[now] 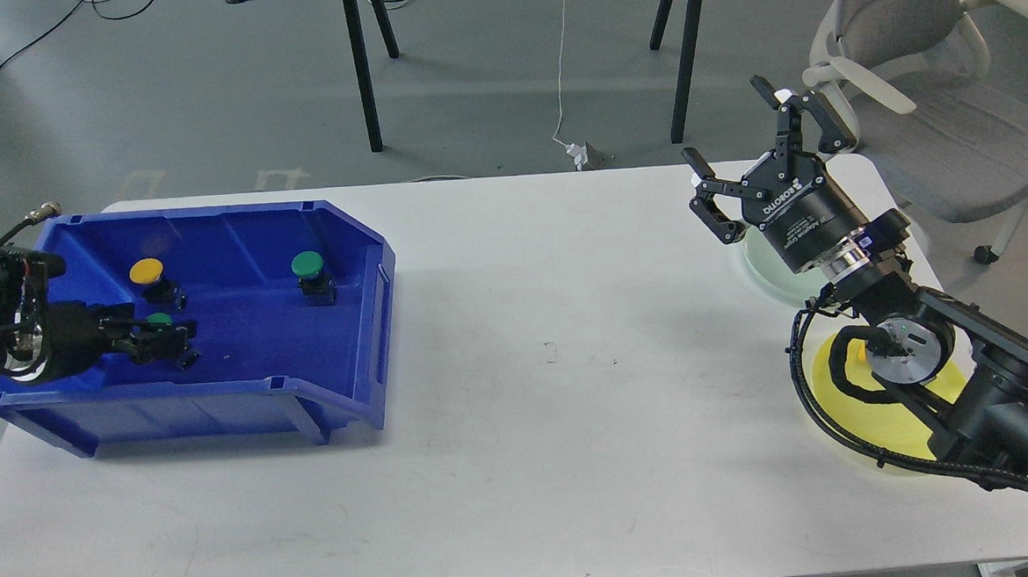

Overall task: Pass button and place on color plate
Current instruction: 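Reach into the blue bin and grasp a green button with the left gripper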

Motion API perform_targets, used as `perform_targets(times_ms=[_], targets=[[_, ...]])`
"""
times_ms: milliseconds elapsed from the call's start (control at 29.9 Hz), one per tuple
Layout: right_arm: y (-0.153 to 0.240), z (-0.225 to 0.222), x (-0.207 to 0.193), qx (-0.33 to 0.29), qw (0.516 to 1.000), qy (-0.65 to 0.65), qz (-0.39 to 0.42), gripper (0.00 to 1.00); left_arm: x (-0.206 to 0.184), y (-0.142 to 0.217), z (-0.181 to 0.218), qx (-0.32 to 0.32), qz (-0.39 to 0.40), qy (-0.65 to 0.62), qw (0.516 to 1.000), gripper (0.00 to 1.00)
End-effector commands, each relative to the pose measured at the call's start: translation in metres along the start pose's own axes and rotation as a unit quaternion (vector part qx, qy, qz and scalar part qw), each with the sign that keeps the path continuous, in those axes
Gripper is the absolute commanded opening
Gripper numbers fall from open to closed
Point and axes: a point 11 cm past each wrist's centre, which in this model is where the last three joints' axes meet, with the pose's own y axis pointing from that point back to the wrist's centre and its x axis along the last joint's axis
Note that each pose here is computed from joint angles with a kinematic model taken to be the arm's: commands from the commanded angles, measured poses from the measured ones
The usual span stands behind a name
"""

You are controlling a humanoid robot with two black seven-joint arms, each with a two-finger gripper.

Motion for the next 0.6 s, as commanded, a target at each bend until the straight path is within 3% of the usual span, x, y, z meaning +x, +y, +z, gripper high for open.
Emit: perform_targets(times_ms=[0, 569], targets=[[0.0025, 0.0024, 0.0009, -0.002, 1.0, -0.002, 0.002, 0.97, -0.0019, -0.0016, 0.0017, -0.002, -0.004, 0.002, 1.0, 0.86], [0.0033, 0.0015, 0.0022, -0.001, 1.0, -0.001, 0.004, 0.97, -0.0026, -0.0036, 0.0013, 0.0, -0.006, 0.004, 1.0, 0.74]])
